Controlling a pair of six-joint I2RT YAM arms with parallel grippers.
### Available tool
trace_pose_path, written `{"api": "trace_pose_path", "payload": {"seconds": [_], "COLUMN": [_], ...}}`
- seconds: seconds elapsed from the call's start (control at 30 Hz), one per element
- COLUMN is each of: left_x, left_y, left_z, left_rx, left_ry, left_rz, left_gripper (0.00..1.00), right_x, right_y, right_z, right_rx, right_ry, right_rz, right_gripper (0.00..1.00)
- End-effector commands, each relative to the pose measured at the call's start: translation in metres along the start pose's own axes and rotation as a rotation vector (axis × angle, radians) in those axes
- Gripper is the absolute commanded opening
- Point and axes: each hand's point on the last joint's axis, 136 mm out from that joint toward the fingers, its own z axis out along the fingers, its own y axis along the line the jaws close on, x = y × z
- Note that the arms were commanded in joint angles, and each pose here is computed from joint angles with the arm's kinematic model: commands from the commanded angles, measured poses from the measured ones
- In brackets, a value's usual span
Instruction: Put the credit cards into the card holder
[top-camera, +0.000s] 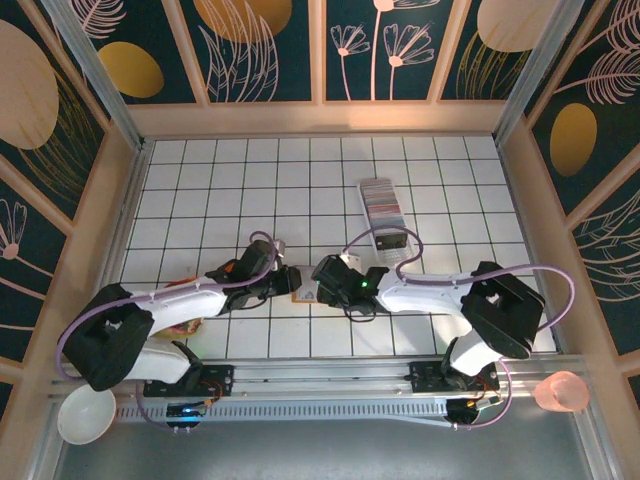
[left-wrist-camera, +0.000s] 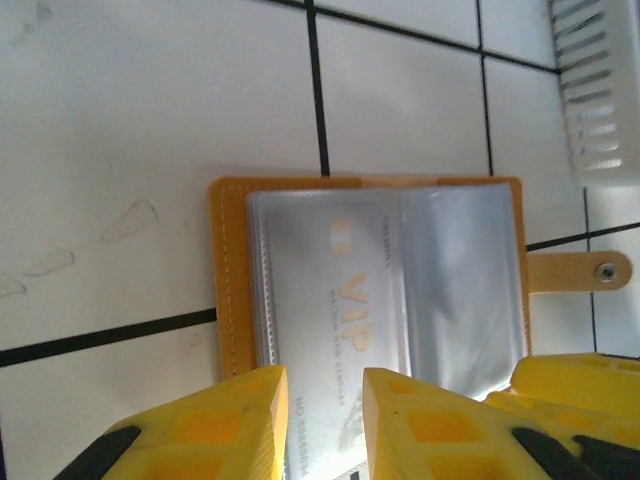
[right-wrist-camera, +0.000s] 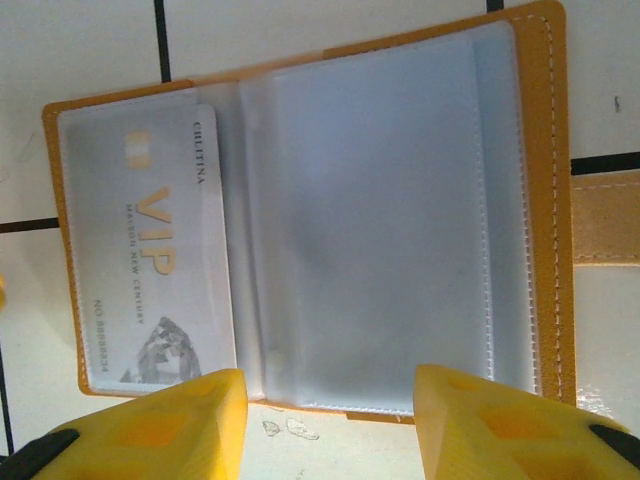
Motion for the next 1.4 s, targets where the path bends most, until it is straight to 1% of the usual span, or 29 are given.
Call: {"api": "trace_pose_path", "payload": {"seconds": [0.0, 0.2, 0.6, 0.93, 1.2, 1.37], "left_x": [0.007, 0.011, 0.015, 0.014, 0.016, 0.012], "left_y": [-0.001, 0.009, 0.002, 0.003, -0.005, -0.013], "left_z": [0.005, 0.006, 0.008, 0.010, 0.011, 0.008], "left_rx": [0.018, -0.011, 0.027, 0.018, 0.063, 0.096], "left_ry": [0.042, 0.040, 0.064, 0.063, 0.083, 0.070], "left_rz": [0.021, 0.012, 0.001, -0.007, -0.021, -0.026], "left_gripper": [0.25, 0.27, 0.27, 0.27, 0.25, 0.25], "right_x": [0.000, -0.003, -0.006, 0.000, 0.001, 0.003], "right_y": [-0.009, -0.012, -0.012, -0.017, -0.020, -0.022], "right_z": [0.007, 0.010, 0.017, 0.022, 0.022, 0.023], "right_rx": [0.044, 0.057, 0.048, 0.053, 0.056, 0.060], "right_ry": [-0.021, -0.023, -0.025, -0.007, -0.007, -0.004], "right_rz": [0.022, 0.024, 0.027, 0.032, 0.036, 0.038], "right_gripper": [0.48, 0.48, 0.48, 0.48, 0.48, 0.48]}}
